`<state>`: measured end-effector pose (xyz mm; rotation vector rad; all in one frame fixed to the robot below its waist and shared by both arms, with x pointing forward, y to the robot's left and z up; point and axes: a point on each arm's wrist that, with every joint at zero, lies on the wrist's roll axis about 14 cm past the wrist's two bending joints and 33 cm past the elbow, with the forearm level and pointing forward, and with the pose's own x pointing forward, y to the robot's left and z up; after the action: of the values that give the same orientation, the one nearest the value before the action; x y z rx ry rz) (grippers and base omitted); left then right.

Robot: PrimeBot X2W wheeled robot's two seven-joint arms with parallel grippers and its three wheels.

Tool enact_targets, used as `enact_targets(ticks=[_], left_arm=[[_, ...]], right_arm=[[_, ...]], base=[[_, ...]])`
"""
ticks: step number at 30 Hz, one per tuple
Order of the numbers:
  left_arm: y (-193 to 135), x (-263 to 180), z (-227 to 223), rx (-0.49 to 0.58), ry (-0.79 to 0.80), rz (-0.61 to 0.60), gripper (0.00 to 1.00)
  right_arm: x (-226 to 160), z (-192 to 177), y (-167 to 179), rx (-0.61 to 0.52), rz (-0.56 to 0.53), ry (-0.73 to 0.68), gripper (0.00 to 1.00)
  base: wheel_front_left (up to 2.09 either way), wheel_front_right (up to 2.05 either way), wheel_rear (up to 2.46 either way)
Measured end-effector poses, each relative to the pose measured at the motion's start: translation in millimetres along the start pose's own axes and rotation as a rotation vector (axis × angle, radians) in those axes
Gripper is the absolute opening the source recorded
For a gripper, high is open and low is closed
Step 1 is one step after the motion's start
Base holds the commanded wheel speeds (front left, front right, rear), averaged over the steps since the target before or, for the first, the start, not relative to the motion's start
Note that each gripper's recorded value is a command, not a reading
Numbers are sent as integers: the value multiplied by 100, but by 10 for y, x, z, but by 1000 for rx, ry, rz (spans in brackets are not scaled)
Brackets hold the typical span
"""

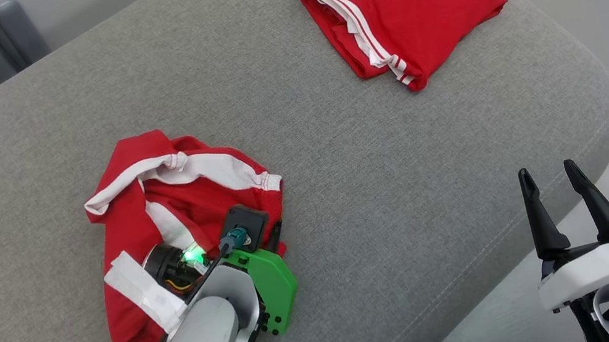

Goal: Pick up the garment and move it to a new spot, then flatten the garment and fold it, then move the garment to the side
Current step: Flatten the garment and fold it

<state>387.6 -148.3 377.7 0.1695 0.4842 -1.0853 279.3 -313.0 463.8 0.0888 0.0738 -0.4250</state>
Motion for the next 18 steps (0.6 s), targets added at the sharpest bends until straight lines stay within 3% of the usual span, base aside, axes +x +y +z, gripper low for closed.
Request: enact_targets(ticks=[5, 11, 18], left_arm=[[15, -63, 407, -49, -154, 8, 0], [1, -323, 1422, -122, -480, -15, 0], [-108, -945, 2473, -240, -853, -61, 0]], right_arm=[[38, 7, 70, -3, 25, -6, 100], [61, 40, 167, 1, 59, -22, 100], [66, 91, 225, 2, 83, -43, 100]], base=[[0, 0, 0], [0, 0, 0], [0, 0, 0]])
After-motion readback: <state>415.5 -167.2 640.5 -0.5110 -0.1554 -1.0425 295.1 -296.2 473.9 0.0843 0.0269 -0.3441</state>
